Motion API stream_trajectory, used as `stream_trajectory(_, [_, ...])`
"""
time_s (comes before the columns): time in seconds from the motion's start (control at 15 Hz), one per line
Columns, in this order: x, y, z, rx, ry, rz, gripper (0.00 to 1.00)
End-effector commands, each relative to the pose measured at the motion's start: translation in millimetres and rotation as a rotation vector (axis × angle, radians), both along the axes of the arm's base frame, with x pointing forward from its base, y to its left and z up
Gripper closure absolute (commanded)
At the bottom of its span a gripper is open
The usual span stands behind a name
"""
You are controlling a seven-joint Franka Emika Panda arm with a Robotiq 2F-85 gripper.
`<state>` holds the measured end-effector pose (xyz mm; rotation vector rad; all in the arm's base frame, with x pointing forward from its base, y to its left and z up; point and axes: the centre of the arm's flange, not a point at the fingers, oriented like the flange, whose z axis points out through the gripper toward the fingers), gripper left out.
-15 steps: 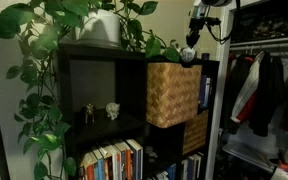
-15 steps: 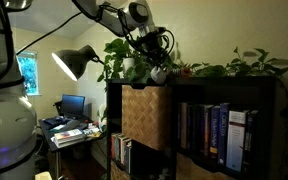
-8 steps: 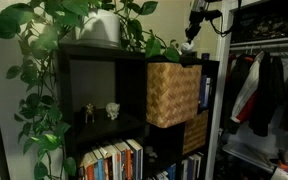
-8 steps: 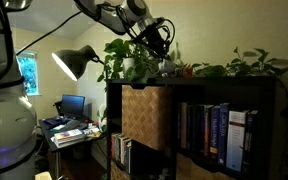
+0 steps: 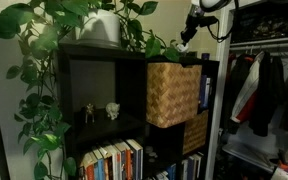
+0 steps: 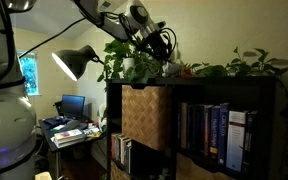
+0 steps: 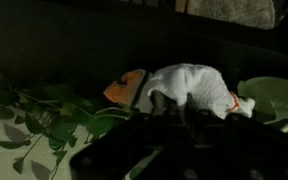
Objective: Pull out the basket, put three pairs of socks on the top of the shelf, then push the basket in
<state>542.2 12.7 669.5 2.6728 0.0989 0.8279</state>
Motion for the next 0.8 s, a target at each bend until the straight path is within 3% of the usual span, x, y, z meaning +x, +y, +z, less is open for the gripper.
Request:
stream_trajectory(0.0, [3, -5, -30, -0.007, -0.053, -0.020, 0.93])
stream_trajectory(0.53, [13, 0, -53, -0.020, -0.107, 0.011, 0.93])
stream_trajectory(0.6, [13, 1, -53, -0.026, -0.110, 0.011, 0.64])
stream_trajectory(0.73, [11, 2, -51, -0.038, -0.107, 0.010, 0.57])
